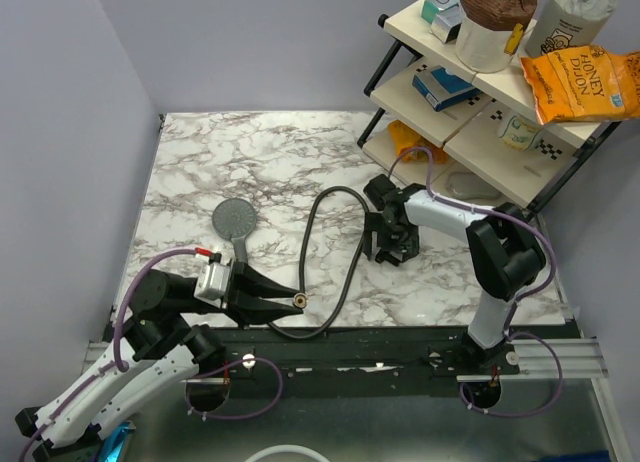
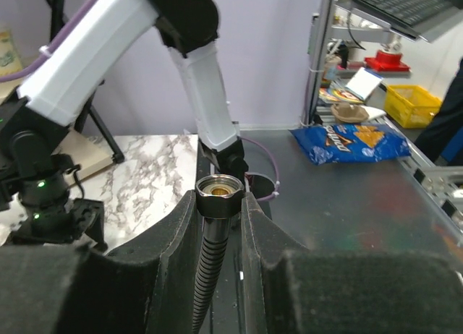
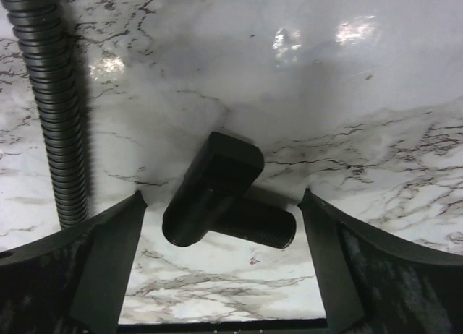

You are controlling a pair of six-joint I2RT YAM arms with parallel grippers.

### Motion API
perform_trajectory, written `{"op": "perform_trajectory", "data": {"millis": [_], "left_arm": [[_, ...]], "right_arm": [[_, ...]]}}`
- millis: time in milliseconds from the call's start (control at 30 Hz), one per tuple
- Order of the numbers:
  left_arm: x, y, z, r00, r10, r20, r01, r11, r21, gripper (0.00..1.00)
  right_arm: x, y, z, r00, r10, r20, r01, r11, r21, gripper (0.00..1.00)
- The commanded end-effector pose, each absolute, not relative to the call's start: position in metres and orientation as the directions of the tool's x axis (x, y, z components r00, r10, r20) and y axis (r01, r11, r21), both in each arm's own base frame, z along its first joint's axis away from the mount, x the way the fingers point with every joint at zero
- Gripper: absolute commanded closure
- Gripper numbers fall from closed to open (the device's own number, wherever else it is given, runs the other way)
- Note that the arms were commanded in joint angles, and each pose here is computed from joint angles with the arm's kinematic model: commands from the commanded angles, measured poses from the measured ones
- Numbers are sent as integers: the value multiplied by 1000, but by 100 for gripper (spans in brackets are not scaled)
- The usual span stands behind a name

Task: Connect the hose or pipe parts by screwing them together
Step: Pick up the adaptor from the center of the board.

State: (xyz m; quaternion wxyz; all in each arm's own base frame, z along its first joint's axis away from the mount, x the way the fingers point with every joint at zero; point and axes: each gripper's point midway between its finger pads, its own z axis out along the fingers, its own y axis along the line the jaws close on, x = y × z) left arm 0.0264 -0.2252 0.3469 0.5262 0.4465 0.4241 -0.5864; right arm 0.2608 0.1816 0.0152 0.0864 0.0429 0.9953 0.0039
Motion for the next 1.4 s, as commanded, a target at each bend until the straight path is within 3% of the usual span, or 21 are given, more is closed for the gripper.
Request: {"op": "perform_trajectory", "data": {"millis": [0, 267, 633, 833, 1167, 1367], "left_arm": [[7, -216, 355, 37, -279, -960, 984, -158, 84, 100], [-1, -211, 350, 78, -288, -954, 976, -172, 132, 100], [-4, -210, 341, 92, -278, -956, 972, -184, 147, 100], [-3, -211, 339, 93, -270, -958, 971, -187, 147, 100], [1, -214, 336, 92, -264, -960, 973, -182, 144, 100], [2, -215, 334, 93, -266, -959, 973, -178, 144, 100]], "right_arm": [[238, 194, 5, -999, 33, -13, 32, 998, 58, 0], [244, 186, -6, -999, 50, 8, 51, 998, 25, 5], [289, 183, 16, -991, 75, -115, 78, 997, -20, 15], [301, 187, 16, -991, 69, -118, 73, 997, -33, 16], [294, 199, 15, -993, 76, -87, 73, 997, 37, 29], [274, 205, 27, -998, 3, -63, -2, 997, 72, 30]]}}
